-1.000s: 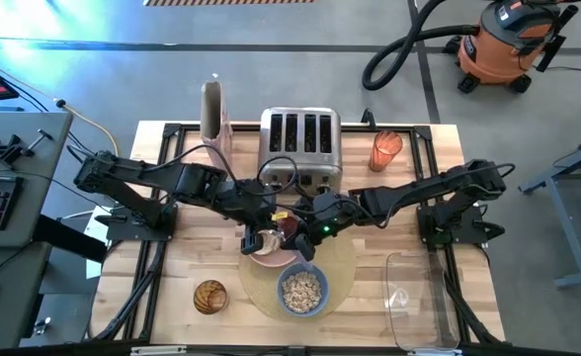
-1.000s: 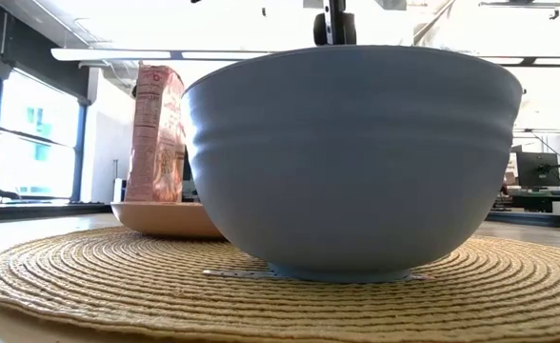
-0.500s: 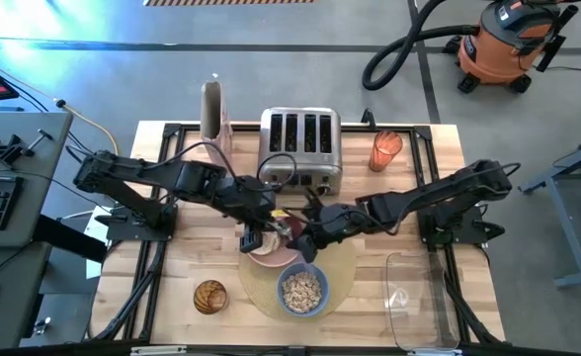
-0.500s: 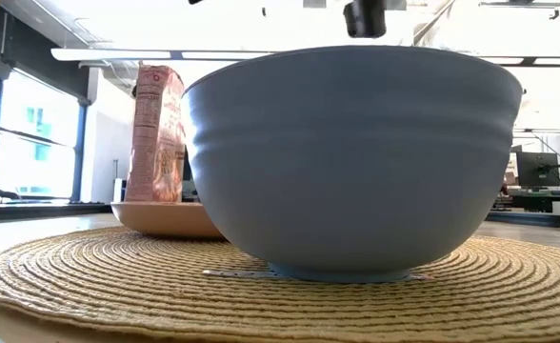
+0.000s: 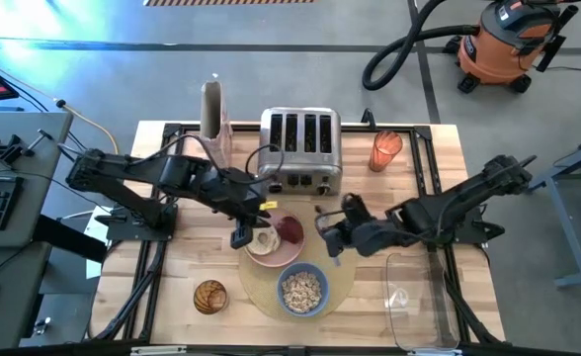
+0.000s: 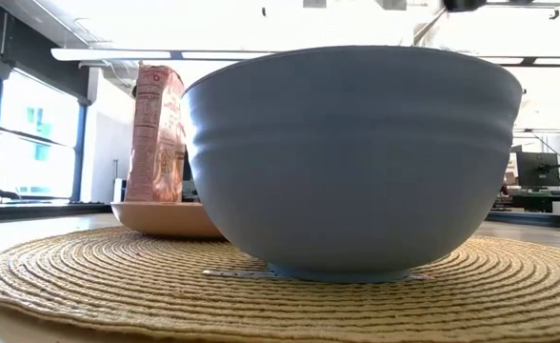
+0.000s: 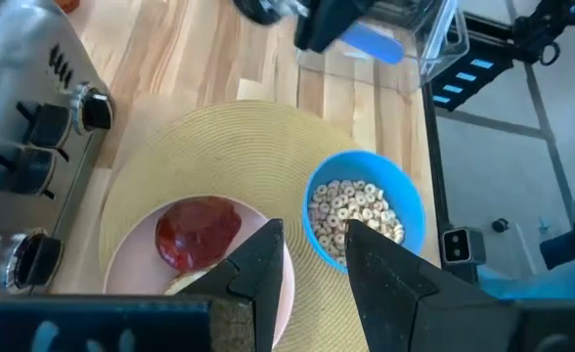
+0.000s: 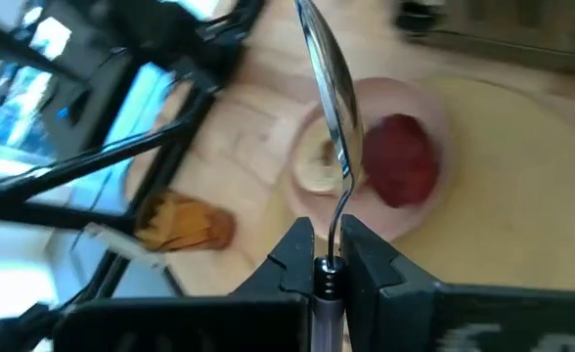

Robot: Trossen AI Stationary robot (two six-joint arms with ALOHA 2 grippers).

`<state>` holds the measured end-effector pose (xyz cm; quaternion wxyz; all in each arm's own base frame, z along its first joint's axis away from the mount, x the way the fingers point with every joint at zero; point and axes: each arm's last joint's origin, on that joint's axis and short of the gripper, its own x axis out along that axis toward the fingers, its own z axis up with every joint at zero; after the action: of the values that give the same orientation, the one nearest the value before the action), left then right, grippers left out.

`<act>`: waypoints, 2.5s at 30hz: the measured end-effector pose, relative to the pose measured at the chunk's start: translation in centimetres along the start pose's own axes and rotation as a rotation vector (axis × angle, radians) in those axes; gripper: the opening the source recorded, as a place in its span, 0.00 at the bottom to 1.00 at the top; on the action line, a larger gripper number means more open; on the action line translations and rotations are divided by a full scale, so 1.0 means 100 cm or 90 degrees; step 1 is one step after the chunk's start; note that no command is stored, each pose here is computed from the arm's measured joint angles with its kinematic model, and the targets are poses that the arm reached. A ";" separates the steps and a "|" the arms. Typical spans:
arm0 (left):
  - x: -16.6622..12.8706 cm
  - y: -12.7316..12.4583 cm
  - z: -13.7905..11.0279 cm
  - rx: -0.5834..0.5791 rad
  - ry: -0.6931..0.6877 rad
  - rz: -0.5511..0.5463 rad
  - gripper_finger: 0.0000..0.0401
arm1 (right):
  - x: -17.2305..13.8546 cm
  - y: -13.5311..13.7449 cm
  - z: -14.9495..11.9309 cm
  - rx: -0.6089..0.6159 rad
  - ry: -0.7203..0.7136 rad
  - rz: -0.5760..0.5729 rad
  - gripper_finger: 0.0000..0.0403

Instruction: Arrange a breakfast setting

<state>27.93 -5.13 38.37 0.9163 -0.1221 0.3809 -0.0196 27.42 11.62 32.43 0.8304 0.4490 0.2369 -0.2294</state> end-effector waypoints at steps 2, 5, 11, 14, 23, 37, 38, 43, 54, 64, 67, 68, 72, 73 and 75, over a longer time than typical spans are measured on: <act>-0.006 0.000 0.000 0.000 -0.010 -0.003 0.26 | -0.004 -0.005 -0.006 0.024 -0.017 -0.032 0.01; -0.017 0.000 0.000 0.000 -0.027 -0.008 0.26 | -0.010 -0.011 -0.017 0.059 -0.033 -0.069 0.01; -0.033 0.001 -0.001 0.000 -0.054 -0.017 0.26 | -0.009 -0.030 -0.043 0.145 -0.062 -0.094 0.01; -0.039 0.001 -0.002 0.000 -0.062 -0.020 0.26 | -0.006 -0.040 -0.055 0.190 -0.067 -0.096 0.01; -0.042 0.001 -0.002 0.000 -0.067 -0.022 0.26 | 0.002 -0.053 -0.081 0.257 -0.065 -0.030 0.01; -0.041 0.001 -0.002 0.000 -0.065 -0.021 0.26 | 0.034 -0.059 -0.118 0.331 -0.028 -0.021 0.01; -0.041 0.001 -0.002 0.000 -0.066 -0.021 0.26 | 0.036 -0.059 -0.121 0.336 -0.027 -0.021 0.01; -0.041 0.001 -0.002 0.000 -0.065 -0.021 0.26 | 0.043 -0.060 -0.131 0.349 0.008 -0.029 0.01; -0.041 0.001 -0.002 0.000 -0.067 -0.018 0.26 | 0.051 -0.064 -0.134 0.344 0.040 -0.067 0.01; -0.041 0.001 -0.002 0.000 -0.067 -0.016 0.26 | 0.067 -0.073 -0.148 0.334 0.049 -0.103 0.01; -0.041 0.001 -0.002 0.001 -0.067 -0.017 0.26 | 0.073 -0.078 -0.153 0.322 0.052 -0.123 0.01; -0.041 0.001 -0.002 0.001 -0.067 -0.017 0.26 | 0.075 -0.079 -0.155 0.318 0.051 -0.128 0.01; -0.041 0.001 -0.002 0.001 -0.068 -0.016 0.26 | 0.084 -0.085 -0.160 0.310 0.043 -0.145 0.01; -0.041 0.001 -0.002 0.001 -0.068 -0.017 0.26 | 0.086 -0.085 -0.161 0.310 0.042 -0.147 0.01; -0.041 0.001 -0.002 0.001 -0.068 -0.017 0.26 | 0.088 -0.087 -0.161 0.309 0.040 -0.150 0.01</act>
<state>24.84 -4.54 41.07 0.9351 -0.1274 0.3297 -0.0253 26.14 19.64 13.84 0.6584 0.6112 0.2509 -0.3606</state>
